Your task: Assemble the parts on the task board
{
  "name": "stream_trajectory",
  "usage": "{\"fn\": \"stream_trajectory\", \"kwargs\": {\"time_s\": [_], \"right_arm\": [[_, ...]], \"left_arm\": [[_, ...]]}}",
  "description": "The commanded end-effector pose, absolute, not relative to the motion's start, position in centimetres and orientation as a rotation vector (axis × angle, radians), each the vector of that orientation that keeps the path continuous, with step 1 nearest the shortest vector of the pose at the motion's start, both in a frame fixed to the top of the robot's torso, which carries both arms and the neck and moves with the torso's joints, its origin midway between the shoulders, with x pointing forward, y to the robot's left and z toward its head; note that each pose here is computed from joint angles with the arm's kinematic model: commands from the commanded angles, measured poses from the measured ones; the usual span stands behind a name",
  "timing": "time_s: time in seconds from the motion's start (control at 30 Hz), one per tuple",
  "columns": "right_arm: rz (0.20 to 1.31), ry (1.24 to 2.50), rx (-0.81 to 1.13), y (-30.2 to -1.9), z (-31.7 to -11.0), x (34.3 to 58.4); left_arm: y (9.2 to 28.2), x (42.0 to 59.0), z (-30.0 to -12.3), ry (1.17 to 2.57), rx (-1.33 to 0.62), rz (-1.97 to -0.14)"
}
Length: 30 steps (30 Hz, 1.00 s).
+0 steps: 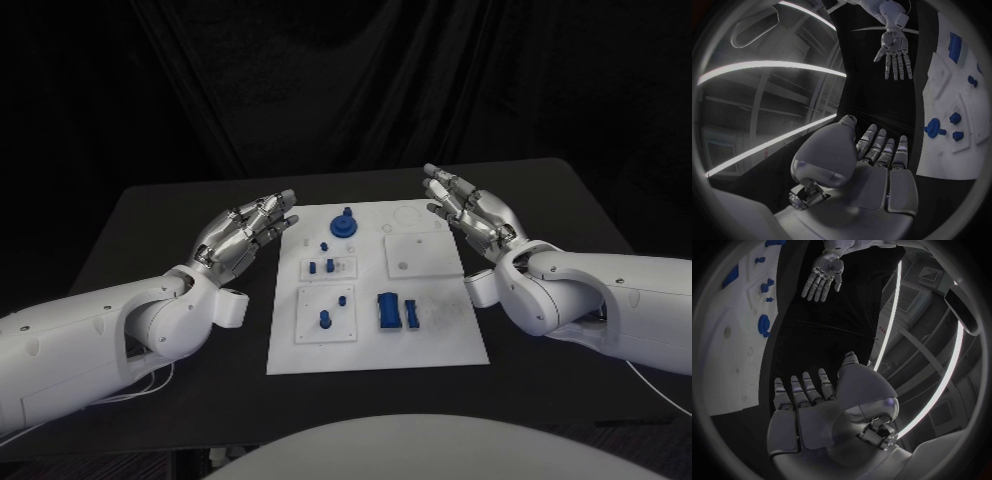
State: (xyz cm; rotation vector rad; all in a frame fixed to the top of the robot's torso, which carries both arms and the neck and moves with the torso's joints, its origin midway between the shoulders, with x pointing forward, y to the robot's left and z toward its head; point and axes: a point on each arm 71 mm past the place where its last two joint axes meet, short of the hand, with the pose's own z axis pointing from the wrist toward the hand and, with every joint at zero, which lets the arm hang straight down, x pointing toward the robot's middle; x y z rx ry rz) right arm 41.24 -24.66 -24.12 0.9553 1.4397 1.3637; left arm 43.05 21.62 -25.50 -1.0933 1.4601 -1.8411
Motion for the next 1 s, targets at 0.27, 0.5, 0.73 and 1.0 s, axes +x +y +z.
{"fn": "stream_trajectory", "kwargs": {"time_s": [0.27, 0.5, 0.73, 1.0], "right_arm": [[1.340, 1.394, 0.994, -23.6, -23.8, 42.4], [1.273, 1.282, 1.118, -20.8, -22.9, 44.9], [1.232, 1.221, 1.203, -19.3, -22.4, 46.1], [1.229, 1.218, 1.209, -19.2, -22.4, 46.2]], "left_arm": [[21.3, 43.4, -25.3, 1.447, -1.095, -1.794], [20.7, 44.2, -24.7, 1.407, -1.108, -1.664], [19.9, 45.2, -23.8, 1.336, -1.140, -1.482], [19.4, 46.0, -22.8, 1.249, -1.189, -1.291]]}}
